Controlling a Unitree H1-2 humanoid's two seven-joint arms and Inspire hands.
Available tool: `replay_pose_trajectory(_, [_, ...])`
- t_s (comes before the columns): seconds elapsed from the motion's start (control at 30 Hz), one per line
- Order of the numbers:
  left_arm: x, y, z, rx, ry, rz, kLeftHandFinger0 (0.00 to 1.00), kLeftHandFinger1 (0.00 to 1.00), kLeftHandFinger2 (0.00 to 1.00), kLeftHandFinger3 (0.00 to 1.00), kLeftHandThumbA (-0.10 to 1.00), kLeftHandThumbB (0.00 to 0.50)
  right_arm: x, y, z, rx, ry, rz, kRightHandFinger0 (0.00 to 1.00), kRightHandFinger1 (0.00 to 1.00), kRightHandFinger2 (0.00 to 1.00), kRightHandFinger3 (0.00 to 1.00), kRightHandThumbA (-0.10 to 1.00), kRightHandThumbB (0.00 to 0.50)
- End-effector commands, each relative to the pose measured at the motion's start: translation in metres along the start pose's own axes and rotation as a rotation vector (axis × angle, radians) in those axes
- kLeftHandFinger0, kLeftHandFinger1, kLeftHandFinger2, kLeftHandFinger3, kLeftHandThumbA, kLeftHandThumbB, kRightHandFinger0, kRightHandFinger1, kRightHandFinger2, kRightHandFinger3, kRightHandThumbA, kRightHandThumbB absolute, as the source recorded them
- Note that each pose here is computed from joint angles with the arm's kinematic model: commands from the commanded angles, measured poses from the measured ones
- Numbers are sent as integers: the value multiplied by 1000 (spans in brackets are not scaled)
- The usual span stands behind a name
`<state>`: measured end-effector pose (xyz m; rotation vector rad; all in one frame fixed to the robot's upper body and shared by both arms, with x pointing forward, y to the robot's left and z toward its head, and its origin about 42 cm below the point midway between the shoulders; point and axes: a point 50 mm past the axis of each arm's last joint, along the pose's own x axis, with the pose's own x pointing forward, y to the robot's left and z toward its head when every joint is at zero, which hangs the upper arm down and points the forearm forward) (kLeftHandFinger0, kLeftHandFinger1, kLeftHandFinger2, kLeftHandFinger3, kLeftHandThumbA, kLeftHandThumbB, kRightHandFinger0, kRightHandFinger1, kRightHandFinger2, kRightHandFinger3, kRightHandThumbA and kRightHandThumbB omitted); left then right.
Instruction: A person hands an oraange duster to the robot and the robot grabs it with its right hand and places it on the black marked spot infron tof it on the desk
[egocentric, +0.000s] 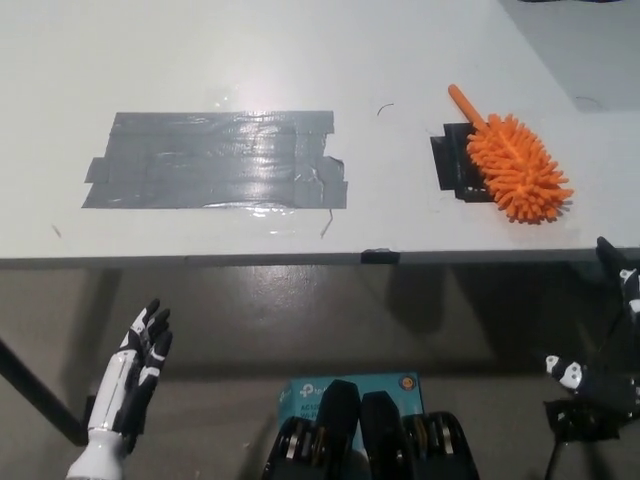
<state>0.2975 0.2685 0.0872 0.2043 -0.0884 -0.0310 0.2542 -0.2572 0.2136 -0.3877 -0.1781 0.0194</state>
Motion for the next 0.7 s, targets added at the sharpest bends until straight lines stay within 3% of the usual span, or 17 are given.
replay_pose_trajectory(0.0, [31, 2, 30, -61, -110, 7, 1000, 1000, 1000, 1000, 859, 91, 7, 9, 29, 302, -309, -4, 1000, 1000, 1000, 1000, 847, 14])
replay_pose_trajectory(0.07, [30, 0, 32, -73, -111, 17, 1000, 1000, 1000, 1000, 856, 109, 19, 34, -3, 455, -168, 47, 1000, 1000, 1000, 1000, 849, 48])
replay_pose_trajectory(0.17, [30, 1, 34, -73, -124, 20, 1000, 1000, 1000, 1000, 859, 102, 28, 53, -31, 502, -69, 73, 1000, 1000, 1000, 1000, 866, 46])
replay_pose_trajectory(0.27, [38, 0, 37, -76, -128, 25, 1000, 1000, 1000, 1000, 853, 104, 37, 61, -44, 511, -38, 98, 1000, 1000, 1000, 1000, 804, 13])
replay_pose_trajectory(0.4, [29, -8, 32, -59, -121, 6, 1000, 1000, 1000, 1000, 859, 108, 29, 71, -63, 493, 15, 138, 1000, 1000, 1000, 1000, 866, 56])
replay_pose_trajectory(0.6, [11, -14, 20, -47, -91, -19, 1000, 1000, 1000, 1000, 864, 127, 14, 83, -66, 487, 32, 189, 1000, 1000, 1000, 1000, 873, 31])
replay_pose_trajectory(0.67, [13, -15, 21, -41, -94, -21, 1000, 1000, 1000, 1000, 872, 138, 17, 82, -64, 473, 24, 192, 1000, 1000, 1000, 1000, 882, 52])
